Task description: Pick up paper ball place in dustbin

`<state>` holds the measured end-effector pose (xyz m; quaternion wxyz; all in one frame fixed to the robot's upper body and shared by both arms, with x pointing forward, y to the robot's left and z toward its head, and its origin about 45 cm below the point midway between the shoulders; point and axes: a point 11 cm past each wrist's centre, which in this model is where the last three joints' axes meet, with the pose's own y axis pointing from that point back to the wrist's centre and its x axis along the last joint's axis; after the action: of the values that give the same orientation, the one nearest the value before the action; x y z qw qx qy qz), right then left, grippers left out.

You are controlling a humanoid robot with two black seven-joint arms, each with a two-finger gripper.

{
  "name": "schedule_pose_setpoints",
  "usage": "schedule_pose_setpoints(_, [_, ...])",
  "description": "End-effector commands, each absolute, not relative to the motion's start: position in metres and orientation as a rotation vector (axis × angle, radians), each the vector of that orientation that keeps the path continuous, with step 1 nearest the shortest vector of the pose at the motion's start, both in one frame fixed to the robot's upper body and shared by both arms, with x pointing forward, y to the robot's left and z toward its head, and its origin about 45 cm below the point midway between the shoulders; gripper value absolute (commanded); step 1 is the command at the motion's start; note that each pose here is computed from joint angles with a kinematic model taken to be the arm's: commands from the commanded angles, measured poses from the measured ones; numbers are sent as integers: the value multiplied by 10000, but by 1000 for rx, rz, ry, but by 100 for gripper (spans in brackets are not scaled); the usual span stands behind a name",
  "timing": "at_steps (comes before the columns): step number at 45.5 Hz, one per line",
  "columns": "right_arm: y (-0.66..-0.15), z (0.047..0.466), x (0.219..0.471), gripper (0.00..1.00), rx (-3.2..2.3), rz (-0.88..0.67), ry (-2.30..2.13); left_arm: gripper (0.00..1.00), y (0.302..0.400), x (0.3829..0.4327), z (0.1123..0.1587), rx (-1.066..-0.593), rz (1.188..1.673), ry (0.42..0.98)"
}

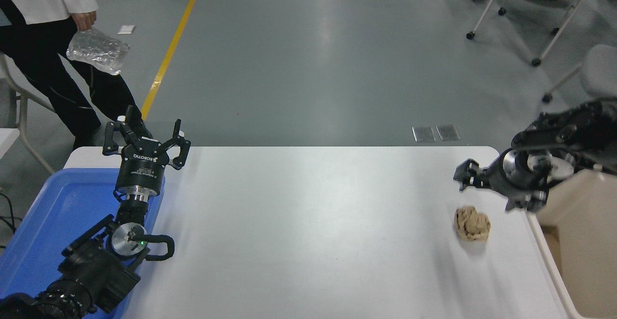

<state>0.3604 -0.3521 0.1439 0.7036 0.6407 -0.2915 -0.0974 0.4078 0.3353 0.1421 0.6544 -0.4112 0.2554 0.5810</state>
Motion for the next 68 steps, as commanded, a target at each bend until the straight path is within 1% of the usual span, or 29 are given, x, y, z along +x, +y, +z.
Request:
schedule_pose_setpoints(1, [-3731,914,3447,100,1378,-260,-753,99,3351,4078,1420,-931,1317,579])
schedule_pose_setpoints(6, [-3642,780,3472,100,1402,-274,-802,99,3351,4083,1428,-934,1316,578])
schedule_pose_setpoints(7, [-3632,762,3479,100,1405,-275,-810,99,3351,4078,1420,-931,1317,579])
schedule_pose_setpoints(13, [-3631,701,3510,100,1396,-258,-847,99,3351,4083,1428,-934,1316,578])
schedule_pose_setpoints(16, [-3623,659,3499,100,1389,-252,-853,99,3351,4078,1420,-931,1317,579])
schedule_pose_setpoints(17, [-3618,646,3495,100,1388,-251,-853,99,3351,4083,1428,-934,1316,578])
schedule_pose_setpoints(19, [-3596,620,3494,98,1391,-251,-855,99,3353,4079,1422,-933,1317,579])
schedule_pose_setpoints(21, [-3552,593,3498,96,1400,-256,-859,99,3352,4083,1428,-934,1316,578])
schedule_pose_setpoints(22, [-3534,576,3493,90,1405,-259,-860,99,3351,4083,1428,-934,1316,578])
schedule_pose_setpoints(24, [-3488,557,3495,72,1417,-265,-863,99,3351,4078,1420,-931,1317,579])
schedule_pose_setpoints(26, [-3471,542,3487,49,1419,-264,-858,99,3354,4077,1417,-931,1318,579])
schedule_pose_setpoints(27, [-3463,539,3485,34,1419,-265,-855,99,3352,4082,1424,-931,1317,578])
schedule_pose_setpoints(29, [-3457,540,3488,6,1421,-266,-856,99,3354,4077,1417,-931,1318,579])
schedule_pose_setpoints(30, [-3461,542,3489,0,1421,-267,-858,99,3354,4082,1424,-933,1318,579])
schedule_pose_setpoints(34, [-3492,569,3515,0,1418,-267,-872,99,3355,4077,1417,-932,1319,580])
schedule_pose_setpoints(35, [-3502,587,3535,0,1417,-263,-878,99,3352,4083,1428,-934,1316,578])
schedule_pose_setpoints(36, [-3502,601,3554,0,1418,-258,-882,99,3352,4078,1420,-933,1317,580])
schedule_pose_setpoints(37, [-3500,624,3579,0,1418,-250,-886,99,3353,4083,1428,-935,1317,578])
schedule_pose_setpoints(40, [-3504,694,3641,0,1421,-238,-898,99,3352,4078,1420,-933,1317,580])
schedule_pose_setpoints(41, [-3520,718,3652,0,1421,-237,-900,99,3353,4083,1428,-935,1317,578])
schedule_pose_setpoints(44, [-3621,873,3731,0,1418,-227,-920,99,3349,4083,1427,-932,1316,578])
schedule_pose_setpoints(47, [-3720,994,3723,0,1416,-235,-924,99,3354,4078,1422,-934,1318,579])
schedule_pose_setpoints(48, [-3743,1041,3724,0,1417,-239,-926,99,3352,4083,1428,-934,1316,578])
schedule_pose_setpoints(50, [-3750,1154,3746,0,1429,-241,-929,99,3351,4078,1420,-931,1317,579])
schedule_pose_setpoints(52, [-3760,1268,3752,0,1439,-240,-927,99,3350,4083,1427,-934,1316,579])
schedule_pose_setpoints(57, [-3785,1570,3728,0,1459,-196,-869,99,3351,4083,1428,-934,1316,578])
schedule_pose_setpoints(61, [-3831,1856,3656,0,1462,-164,-795,99,3353,4079,1422,-933,1317,579])
schedule_pose_setpoints(62, [-3839,1924,3616,0,1466,-166,-773,99,3352,4083,1428,-934,1316,578])
schedule_pose_setpoints(68, [-3784,2469,3478,0,1531,-181,-676,99,3351,4083,1428,-934,1316,578])
